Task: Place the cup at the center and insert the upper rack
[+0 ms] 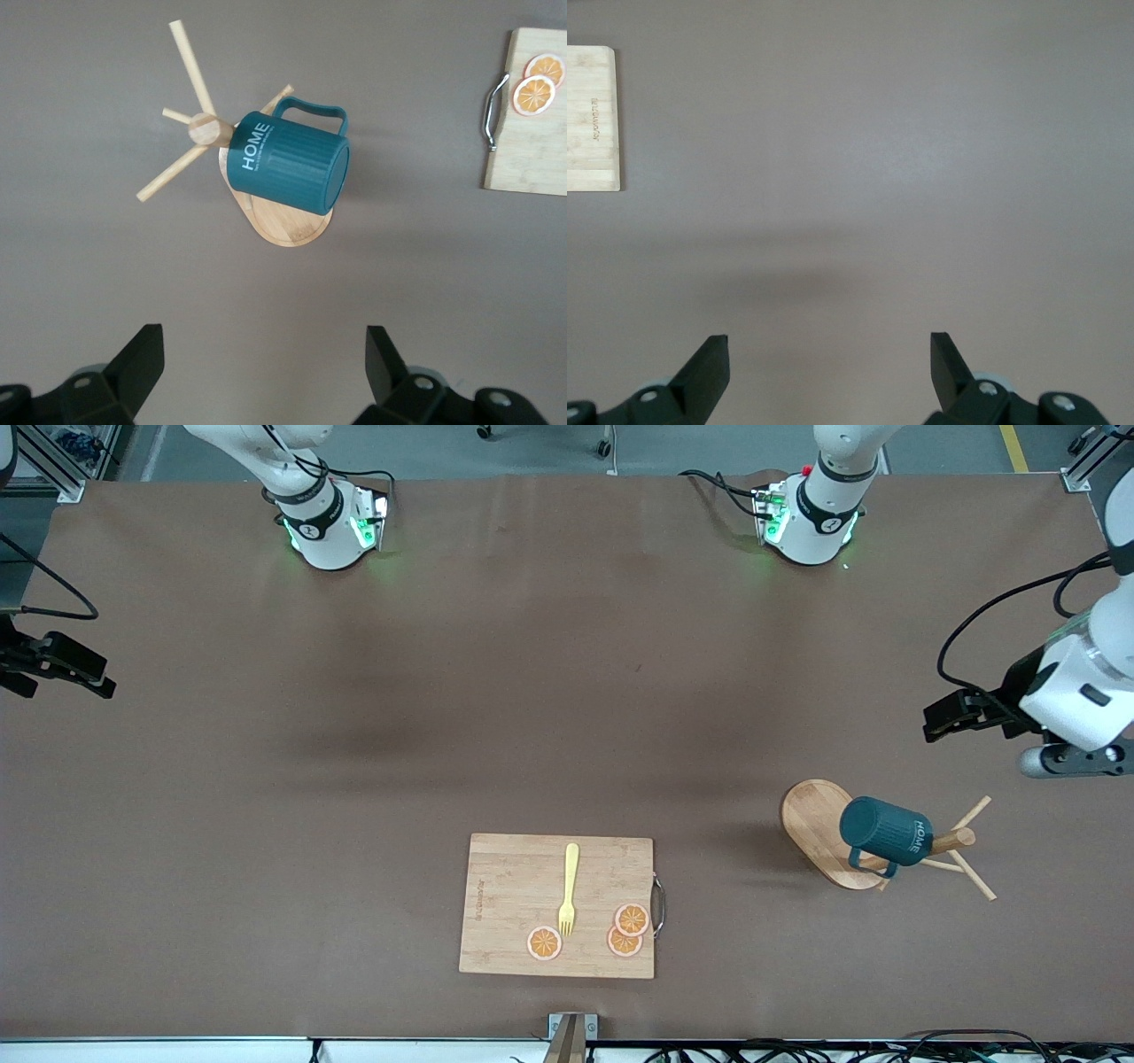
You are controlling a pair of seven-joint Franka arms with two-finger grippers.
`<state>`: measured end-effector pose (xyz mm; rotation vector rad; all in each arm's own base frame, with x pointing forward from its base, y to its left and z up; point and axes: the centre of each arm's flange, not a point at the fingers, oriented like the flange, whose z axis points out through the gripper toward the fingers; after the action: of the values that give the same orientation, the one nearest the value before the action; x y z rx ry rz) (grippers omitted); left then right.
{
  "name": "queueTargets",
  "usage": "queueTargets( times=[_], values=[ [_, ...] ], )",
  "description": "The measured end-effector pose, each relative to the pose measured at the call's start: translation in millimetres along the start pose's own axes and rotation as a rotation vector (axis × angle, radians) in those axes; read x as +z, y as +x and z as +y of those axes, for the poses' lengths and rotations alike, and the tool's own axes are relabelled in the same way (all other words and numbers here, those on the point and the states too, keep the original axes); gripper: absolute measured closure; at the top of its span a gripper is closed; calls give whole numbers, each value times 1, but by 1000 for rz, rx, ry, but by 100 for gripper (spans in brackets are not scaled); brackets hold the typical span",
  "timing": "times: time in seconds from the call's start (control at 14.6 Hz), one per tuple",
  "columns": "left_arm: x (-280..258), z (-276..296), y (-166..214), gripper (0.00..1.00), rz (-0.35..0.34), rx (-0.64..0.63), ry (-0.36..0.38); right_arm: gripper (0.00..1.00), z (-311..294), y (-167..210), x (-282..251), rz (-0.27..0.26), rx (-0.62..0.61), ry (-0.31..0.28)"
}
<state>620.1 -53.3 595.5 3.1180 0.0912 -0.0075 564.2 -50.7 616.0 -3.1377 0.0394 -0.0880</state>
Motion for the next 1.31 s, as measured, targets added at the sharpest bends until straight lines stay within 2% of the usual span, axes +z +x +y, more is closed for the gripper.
queueTargets(
  times=[0.27,0.55,0.76,1.31],
  values=[
    [-51,-28,-21,0,64,-50,-45,0,0,0,0,0,1,0],
    [-88,-11,-49,0,106,-49,-66,0,1,0,0,1,2,0],
    [-102,-4,-63,0,120,-44,-91,0,1,0,-1,2,2,0],
    [-111,11,-75,0,134,-19,-89,0,-4,0,-5,8,-6,0]
  ],
)
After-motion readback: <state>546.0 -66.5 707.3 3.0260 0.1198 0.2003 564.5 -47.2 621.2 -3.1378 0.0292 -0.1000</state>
